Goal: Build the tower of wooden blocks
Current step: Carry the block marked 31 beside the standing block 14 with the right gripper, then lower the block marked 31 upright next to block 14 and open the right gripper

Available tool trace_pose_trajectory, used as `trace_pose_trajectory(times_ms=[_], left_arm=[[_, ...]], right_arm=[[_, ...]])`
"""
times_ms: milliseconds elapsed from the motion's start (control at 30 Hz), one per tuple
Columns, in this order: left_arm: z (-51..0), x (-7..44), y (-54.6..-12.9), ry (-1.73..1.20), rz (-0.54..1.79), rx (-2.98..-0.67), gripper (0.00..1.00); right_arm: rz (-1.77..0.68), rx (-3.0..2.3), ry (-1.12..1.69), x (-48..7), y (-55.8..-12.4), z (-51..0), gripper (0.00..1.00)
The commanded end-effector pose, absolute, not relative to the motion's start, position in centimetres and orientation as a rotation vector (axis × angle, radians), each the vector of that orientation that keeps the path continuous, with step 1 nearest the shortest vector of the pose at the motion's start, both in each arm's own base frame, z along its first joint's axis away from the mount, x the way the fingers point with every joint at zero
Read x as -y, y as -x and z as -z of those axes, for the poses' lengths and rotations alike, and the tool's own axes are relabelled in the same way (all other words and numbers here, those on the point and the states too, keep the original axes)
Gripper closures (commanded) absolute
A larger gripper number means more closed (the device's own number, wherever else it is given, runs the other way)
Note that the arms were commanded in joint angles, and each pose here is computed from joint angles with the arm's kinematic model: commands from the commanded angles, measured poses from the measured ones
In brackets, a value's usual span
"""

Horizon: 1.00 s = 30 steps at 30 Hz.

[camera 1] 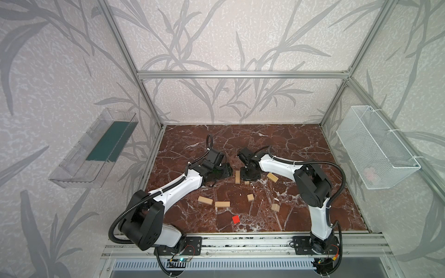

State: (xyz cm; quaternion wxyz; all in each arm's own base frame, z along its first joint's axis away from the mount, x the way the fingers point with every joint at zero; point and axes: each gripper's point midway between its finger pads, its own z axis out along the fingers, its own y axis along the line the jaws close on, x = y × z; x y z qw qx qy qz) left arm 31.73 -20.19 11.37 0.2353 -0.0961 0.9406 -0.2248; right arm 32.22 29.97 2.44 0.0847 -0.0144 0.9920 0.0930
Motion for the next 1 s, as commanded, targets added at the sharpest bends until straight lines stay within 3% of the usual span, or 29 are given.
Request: trace_pose_trajectory(times_ms=[0,200,733,967], left_arm=[[-11.1,20.2,-31.9,0.282,0.626,-2.583,0.3],[-11.2,20.3,-31.7,0.272,0.634,-2.586,0.3],[-10.1,23.0,-31.6,0.215,0.757,-2.647,0.3],[-9.2,24.0,-31.4,0.201,0.754,-2.664,0.3]], right_arm=[[-0.291,-2.952,0.061,-30.6,-32.5,-3.3,0.66],[-0.37,-2.913,0.079,-30.8,-32.6,-6.1,0.57],[-0.84,-2.837,0.151,-29.4,-30.7,-6.5,0.57],[-0.896,-2.8,0.114,-29.3,-31.3,-5.3,0.57]])
